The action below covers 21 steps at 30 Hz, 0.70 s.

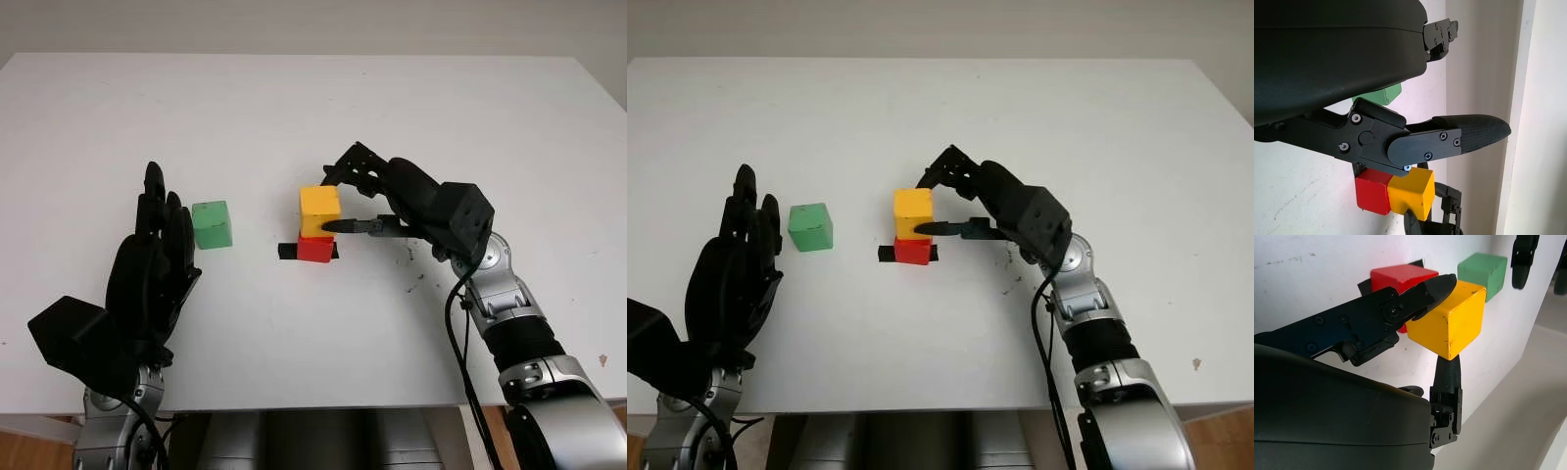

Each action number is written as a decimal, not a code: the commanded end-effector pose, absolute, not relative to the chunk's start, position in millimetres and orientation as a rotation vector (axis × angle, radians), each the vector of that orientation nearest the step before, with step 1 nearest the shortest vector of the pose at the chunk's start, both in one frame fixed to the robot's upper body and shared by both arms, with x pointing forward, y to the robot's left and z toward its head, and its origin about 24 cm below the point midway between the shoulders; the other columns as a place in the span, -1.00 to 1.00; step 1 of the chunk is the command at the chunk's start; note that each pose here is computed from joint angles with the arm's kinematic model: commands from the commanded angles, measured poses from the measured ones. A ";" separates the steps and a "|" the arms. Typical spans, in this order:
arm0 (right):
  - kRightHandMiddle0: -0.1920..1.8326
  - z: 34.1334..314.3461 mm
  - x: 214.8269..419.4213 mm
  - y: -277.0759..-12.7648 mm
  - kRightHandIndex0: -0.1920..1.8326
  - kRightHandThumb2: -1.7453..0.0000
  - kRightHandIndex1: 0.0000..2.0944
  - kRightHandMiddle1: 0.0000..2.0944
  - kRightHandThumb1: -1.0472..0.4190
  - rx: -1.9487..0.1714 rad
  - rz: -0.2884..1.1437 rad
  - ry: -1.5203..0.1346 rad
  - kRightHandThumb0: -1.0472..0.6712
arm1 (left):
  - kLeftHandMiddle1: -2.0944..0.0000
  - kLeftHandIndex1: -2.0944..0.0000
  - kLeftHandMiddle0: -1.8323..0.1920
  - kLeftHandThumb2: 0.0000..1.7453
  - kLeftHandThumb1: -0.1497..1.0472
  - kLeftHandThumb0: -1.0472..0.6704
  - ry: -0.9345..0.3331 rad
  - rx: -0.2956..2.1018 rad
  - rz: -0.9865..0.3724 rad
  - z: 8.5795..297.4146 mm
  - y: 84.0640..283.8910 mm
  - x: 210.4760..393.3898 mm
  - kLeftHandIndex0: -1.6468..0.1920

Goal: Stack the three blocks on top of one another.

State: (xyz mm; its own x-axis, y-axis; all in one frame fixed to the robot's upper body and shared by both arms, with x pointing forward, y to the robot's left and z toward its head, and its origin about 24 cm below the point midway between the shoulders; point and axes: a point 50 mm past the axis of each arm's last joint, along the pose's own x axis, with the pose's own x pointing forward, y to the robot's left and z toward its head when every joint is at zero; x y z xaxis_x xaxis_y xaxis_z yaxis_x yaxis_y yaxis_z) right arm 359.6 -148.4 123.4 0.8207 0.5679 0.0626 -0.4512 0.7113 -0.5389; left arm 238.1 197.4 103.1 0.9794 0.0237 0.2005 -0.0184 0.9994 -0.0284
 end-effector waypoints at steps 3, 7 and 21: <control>-0.79 125.8 354.7 -149.8 -0.77 0.94 -0.98 -0.19 -0.79 -0.552 0.654 -0.230 -0.69 | 0.97 0.97 1.00 -0.36 1.00 -0.70 -0.221 -0.029 0.024 107.2 196.2 236.9 1.00; -0.91 130.1 351.0 -149.0 -0.98 0.94 -1.00 -0.75 -0.72 -0.534 0.724 -0.215 -0.73 | 0.96 0.97 1.00 -0.36 1.00 -0.69 -0.221 -0.028 0.024 107.1 196.1 237.2 1.00; -1.00 152.7 337.2 -161.5 -1.00 0.92 -1.00 -1.00 -0.82 -0.372 0.629 -0.371 -0.76 | 0.96 0.96 1.00 -0.40 1.00 -0.69 -0.231 -0.005 0.035 110.3 202.3 238.1 0.99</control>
State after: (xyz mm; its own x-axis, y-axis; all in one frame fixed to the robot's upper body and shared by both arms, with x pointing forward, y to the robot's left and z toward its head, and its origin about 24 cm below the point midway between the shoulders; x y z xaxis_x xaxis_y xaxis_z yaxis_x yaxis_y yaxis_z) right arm 339.7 -159.2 152.0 0.7409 0.6411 0.2002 -0.5125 0.7322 -0.4486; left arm 238.0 201.3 105.0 0.9778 0.0391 0.2058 -0.0355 0.9991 -0.0212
